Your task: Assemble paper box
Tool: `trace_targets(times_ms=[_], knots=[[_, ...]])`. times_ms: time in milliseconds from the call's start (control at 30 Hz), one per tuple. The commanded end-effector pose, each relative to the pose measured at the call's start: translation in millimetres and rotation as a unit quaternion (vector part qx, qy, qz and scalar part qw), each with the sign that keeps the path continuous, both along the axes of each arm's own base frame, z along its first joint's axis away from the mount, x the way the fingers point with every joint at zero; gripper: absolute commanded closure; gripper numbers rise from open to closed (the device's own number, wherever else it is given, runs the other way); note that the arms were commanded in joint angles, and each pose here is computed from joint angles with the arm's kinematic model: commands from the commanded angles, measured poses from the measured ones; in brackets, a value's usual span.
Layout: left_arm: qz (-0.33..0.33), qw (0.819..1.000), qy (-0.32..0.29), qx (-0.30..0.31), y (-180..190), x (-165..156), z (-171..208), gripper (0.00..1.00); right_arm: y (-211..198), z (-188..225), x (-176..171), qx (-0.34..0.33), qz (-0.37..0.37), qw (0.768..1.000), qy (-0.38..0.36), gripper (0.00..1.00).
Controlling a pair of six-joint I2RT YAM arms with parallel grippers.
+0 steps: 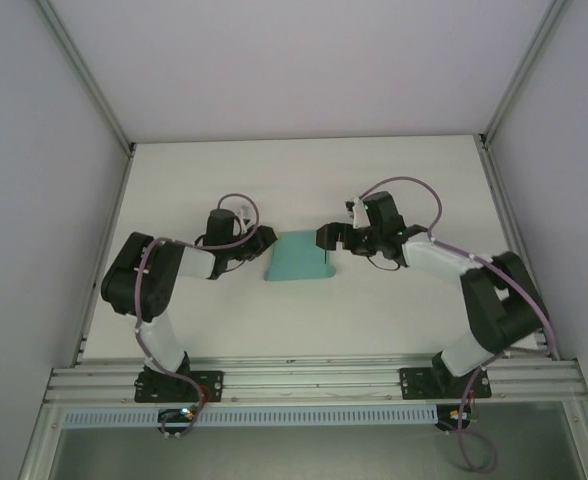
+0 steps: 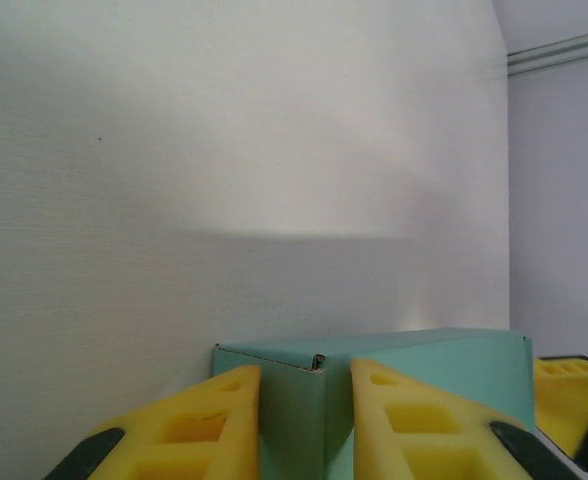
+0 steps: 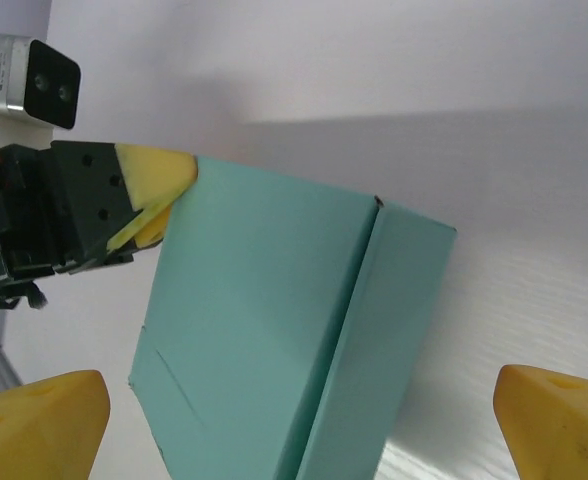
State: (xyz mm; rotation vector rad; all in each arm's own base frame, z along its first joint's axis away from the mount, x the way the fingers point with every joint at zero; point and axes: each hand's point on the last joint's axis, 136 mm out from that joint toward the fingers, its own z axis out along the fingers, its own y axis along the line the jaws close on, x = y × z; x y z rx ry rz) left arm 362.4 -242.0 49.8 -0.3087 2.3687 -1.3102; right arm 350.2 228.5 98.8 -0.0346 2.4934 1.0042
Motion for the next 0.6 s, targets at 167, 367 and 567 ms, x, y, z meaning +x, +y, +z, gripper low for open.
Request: trace_targets(times_ms=[167, 367, 567], knots=[[0.026, 0.998, 0.058, 0.021, 19.1, -13.3, -46.0, 0.78, 28.8, -24.6, -2.8, 0.090, 0.026, 0.992, 0.085, 0.04], [0.029, 0.998, 0.054, 0.019, 19.0, -11.3, -45.9, 0.78, 48.5, -14.6, 0.5, 0.171, 0.044, 0.981, 0.081, 0.25], [0.021, 1.000, 0.022, 0.008, 15.5, -5.3, -29.0, 0.68, 46.7, -4.9, 5.1, 0.189, 0.036, 0.979, 0.074, 0.55]])
